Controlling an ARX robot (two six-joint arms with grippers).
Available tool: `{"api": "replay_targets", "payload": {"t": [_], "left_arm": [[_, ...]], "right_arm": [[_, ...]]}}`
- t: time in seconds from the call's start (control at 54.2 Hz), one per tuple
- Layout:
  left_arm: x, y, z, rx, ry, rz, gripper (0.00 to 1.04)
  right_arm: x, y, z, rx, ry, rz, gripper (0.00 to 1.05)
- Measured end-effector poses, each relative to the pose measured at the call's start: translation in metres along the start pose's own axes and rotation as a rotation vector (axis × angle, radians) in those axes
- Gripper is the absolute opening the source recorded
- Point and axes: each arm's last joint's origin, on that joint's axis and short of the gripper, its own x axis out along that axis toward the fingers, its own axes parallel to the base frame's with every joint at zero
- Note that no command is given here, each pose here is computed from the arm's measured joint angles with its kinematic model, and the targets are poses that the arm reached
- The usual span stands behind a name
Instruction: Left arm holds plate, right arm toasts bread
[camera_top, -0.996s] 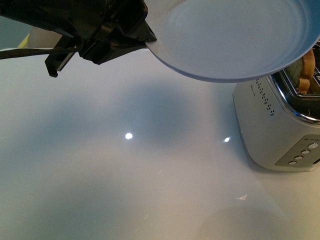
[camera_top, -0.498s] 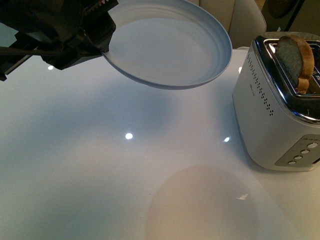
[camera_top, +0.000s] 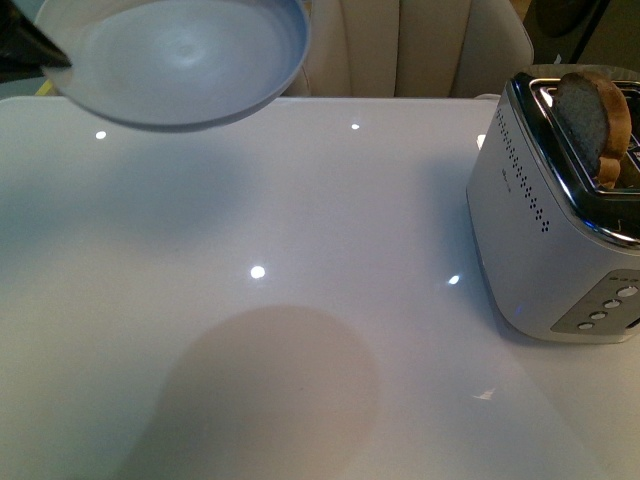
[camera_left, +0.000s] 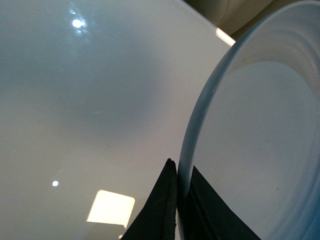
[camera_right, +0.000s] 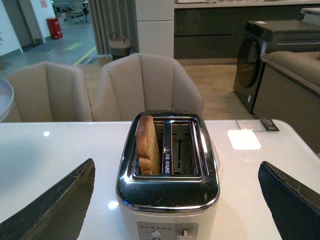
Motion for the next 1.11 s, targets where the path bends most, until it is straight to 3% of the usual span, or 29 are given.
{"api": "replay_targets", "payload": {"t": [0.129, 0.461, 0.683, 1.107], "left_arm": [[0.021, 0.054, 0.001, 0.024, 0.038, 0.033, 0.03], [0.072, 0.124, -0.038, 0.059, 0.185, 0.042, 0.03], [0.097, 0.151, -0.050, 0.081, 0.242, 0.053, 0.03], [0.119, 0.169, -0.057, 0.086, 0.257, 0.038, 0.03]], "right_arm": [[0.000, 0.000, 0.000, 0.000, 0.000, 0.000, 0.96], [0.000, 0.000, 0.000, 0.000, 0.000, 0.000, 0.96], [0.000, 0.000, 0.000, 0.000, 0.000, 0.000, 0.96], [0.000, 0.000, 0.000, 0.000, 0.000, 0.000, 0.96]]}}
